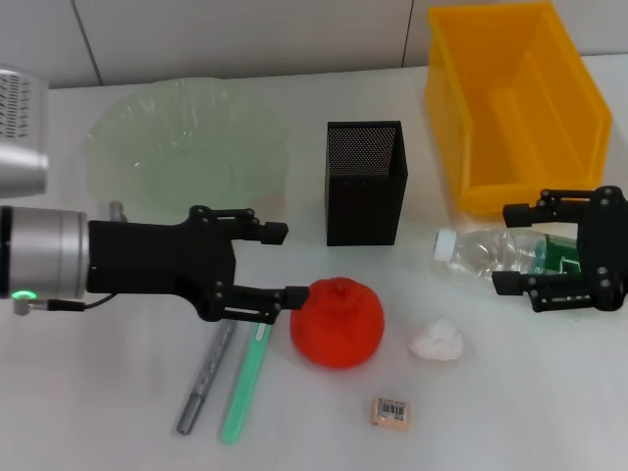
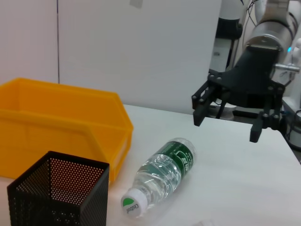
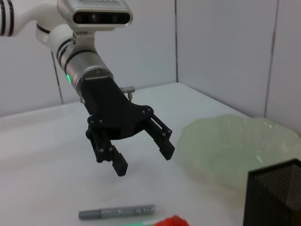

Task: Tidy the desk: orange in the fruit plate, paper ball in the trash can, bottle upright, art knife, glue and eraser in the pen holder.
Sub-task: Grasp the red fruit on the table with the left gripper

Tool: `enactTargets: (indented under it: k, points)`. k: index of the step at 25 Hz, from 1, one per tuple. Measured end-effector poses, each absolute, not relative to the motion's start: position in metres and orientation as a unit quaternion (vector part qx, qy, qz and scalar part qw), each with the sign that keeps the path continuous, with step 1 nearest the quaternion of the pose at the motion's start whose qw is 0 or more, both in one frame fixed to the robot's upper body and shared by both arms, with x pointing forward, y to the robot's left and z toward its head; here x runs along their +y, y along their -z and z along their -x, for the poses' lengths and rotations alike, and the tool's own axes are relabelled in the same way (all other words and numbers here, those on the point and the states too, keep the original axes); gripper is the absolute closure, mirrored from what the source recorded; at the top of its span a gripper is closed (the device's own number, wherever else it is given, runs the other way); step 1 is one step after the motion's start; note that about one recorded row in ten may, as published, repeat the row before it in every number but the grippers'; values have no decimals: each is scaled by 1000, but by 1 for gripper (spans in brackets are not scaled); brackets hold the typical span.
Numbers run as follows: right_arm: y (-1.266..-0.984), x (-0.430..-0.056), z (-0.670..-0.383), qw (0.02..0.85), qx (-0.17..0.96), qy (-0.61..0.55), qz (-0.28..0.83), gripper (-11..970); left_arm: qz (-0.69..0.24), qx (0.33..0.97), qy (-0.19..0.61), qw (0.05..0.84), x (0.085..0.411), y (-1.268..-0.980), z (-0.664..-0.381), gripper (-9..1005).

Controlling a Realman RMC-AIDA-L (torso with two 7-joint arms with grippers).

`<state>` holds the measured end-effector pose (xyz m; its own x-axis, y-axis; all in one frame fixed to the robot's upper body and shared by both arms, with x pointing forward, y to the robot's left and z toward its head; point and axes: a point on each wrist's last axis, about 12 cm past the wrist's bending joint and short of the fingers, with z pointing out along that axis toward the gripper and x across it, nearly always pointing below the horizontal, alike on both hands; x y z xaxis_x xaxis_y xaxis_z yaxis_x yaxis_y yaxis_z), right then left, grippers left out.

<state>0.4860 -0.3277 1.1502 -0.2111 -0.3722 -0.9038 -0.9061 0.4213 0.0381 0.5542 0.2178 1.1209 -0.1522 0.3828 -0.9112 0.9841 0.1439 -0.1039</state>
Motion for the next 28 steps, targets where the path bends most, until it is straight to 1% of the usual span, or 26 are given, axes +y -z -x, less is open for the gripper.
enactTargets:
  k: [1, 3, 8, 9, 10, 13, 15, 18, 20, 28]
  points:
    - [-1150, -328, -486, 443, 717, -302, 445, 180, -525, 651, 390, 385, 218, -1121, -554, 257]
    - [-1149, -331, -484, 440, 723, -299, 441, 180, -522, 656, 387, 385, 206, -1114, -557, 260]
    - [-1147, -334, -481, 435, 729, -301, 435, 180, -523, 656, 385, 385, 204, -1112, -557, 267]
    - [-1146, -334, -479, 432, 729, -303, 436, 180, -530, 659, 378, 378, 190, -1103, -557, 269]
    - [-1147, -335, -476, 424, 730, -306, 440, 180, -533, 661, 376, 371, 185, -1098, -556, 270]
    - [-1147, -335, -474, 416, 731, -308, 445, 180, -533, 661, 376, 371, 185, -1098, -556, 275]
    - [-1147, -336, -472, 410, 734, -309, 445, 180, -533, 673, 364, 360, 173, -1088, -557, 278]
    - [-1147, -338, -471, 411, 735, -309, 443, 180, -533, 673, 364, 360, 173, -1088, -557, 282]
    - [-1148, -340, -469, 413, 736, -309, 438, 179, -532, 683, 349, 358, 164, -1080, -558, 286]
    - [-1148, -344, -467, 416, 738, -308, 433, 179, -530, 694, 343, 346, 157, -1074, -560, 298]
